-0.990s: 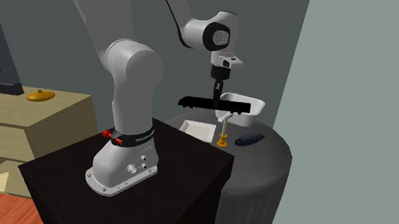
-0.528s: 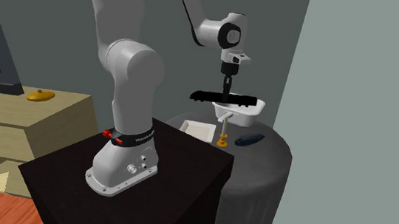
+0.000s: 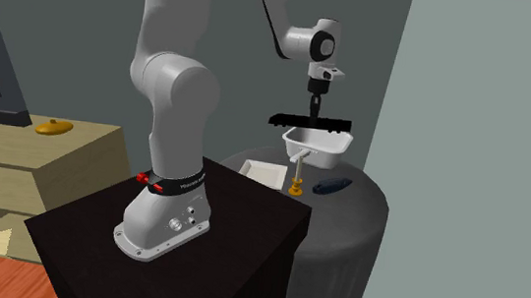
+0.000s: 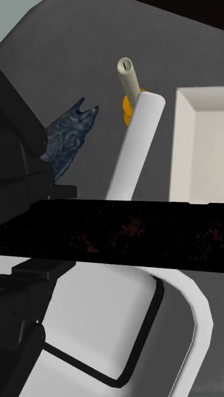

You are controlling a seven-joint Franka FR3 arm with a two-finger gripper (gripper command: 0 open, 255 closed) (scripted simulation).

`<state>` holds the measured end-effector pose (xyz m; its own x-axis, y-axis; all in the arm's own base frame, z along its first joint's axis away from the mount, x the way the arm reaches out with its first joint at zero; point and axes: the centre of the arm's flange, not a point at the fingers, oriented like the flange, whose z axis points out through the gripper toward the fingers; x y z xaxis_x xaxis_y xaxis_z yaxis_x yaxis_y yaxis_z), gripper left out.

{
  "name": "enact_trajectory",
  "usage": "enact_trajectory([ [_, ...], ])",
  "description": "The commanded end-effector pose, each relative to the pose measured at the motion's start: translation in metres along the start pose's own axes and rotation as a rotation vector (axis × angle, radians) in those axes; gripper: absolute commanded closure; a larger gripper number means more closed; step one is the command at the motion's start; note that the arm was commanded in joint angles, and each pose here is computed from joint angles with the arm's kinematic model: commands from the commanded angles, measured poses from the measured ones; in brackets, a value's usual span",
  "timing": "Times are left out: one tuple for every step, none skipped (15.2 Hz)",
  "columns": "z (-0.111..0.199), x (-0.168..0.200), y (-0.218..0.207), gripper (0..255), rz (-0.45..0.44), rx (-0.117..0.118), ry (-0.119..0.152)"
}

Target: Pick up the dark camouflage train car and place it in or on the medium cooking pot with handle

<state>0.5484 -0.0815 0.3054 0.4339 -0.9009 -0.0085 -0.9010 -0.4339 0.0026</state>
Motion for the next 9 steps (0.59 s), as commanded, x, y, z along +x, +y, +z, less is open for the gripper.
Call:
enact_trajectory([
  [-0.001,0.008,-0.025,255,0.000,0.001,0.000],
  [-0.002,0.013,-0.037,255,0.000,0.001,0.000],
  [-0.002,0.018,-0.049,255,0.000,0.001,0.000],
  [-0.003,0.023,-0.061,255,0.000,0.001,0.000],
  [-0.003,0.028,-0.073,255,0.000,0.001,0.000],
  [-0.004,0.034,-0.087,255,0.000,0.001,0.000],
  [0.001,0.034,-0.087,255,0.000,0.001,0.000],
  [0.007,0.034,-0.087,255,0.000,0.001,0.000],
  [0.012,0.034,-0.087,255,0.000,0.001,0.000],
])
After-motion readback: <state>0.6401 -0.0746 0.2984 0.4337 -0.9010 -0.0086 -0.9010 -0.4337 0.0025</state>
